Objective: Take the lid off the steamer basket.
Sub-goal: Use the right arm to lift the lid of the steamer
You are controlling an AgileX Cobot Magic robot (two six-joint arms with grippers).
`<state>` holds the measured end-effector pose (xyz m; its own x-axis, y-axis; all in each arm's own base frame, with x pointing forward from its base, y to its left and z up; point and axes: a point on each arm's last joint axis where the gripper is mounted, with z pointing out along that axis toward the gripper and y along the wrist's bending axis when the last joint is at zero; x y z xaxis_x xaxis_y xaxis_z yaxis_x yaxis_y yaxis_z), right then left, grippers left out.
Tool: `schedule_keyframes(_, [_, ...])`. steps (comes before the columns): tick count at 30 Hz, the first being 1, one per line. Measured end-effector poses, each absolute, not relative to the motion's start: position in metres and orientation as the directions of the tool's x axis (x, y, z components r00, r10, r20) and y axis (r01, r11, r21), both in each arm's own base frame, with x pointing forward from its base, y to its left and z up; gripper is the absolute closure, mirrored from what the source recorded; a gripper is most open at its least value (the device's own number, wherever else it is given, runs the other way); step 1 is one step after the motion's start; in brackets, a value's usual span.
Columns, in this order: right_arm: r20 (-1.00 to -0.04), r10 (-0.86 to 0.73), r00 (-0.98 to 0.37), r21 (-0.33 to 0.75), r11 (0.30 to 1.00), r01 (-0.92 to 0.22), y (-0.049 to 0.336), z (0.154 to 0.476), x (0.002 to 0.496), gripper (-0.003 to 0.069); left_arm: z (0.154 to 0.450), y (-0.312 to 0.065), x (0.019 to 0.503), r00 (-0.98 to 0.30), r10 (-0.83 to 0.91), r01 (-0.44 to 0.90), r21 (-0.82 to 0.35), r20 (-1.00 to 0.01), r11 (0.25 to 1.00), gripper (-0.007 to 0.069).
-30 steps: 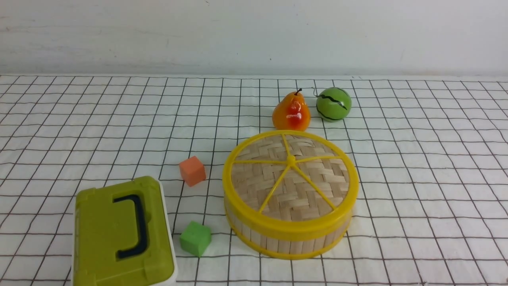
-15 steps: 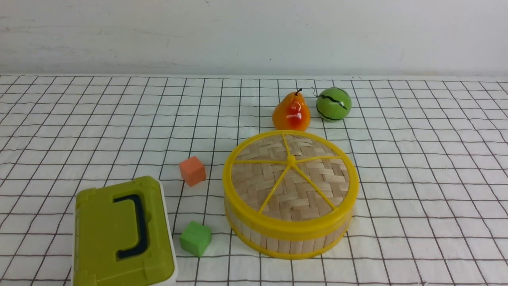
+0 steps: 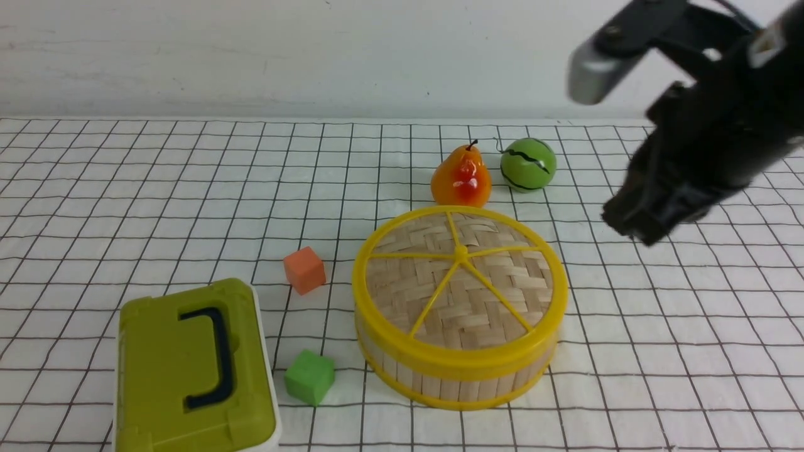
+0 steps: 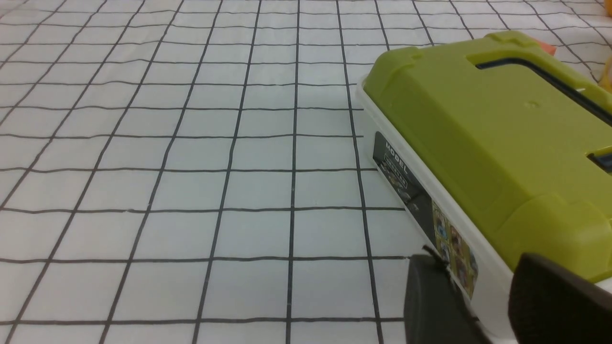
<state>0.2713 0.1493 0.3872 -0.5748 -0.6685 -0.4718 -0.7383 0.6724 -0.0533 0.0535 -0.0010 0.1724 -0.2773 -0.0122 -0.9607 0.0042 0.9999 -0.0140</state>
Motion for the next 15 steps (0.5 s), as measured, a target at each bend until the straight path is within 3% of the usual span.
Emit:
schedule_keyframes(7, [-0.405,-0.667,-0.626,-0.003,0.685,-0.728,0.186,0.352,0.318,0.0559,0.172,-0.001,0.053,-0.277,-0.012,0.004,-0.014,-0.961,1.000,0.0386])
schedule_keyframes(12, [-0.373,-0.647,-0.666,0.025,0.710,-0.704,0.205,0.319,0.353,0.0357,0.172,-0.001,0.053,-0.277,-0.012,0.004,-0.014,-0.961,1.000,0.0386])
schedule_keyframes(15, [-0.381,-0.639,-0.668,0.025,0.715,-0.698,0.213,0.305,0.367,0.0280,0.172,-0.001,0.053,-0.277,-0.012,0.004,-0.014,-0.961,1.000,0.0386])
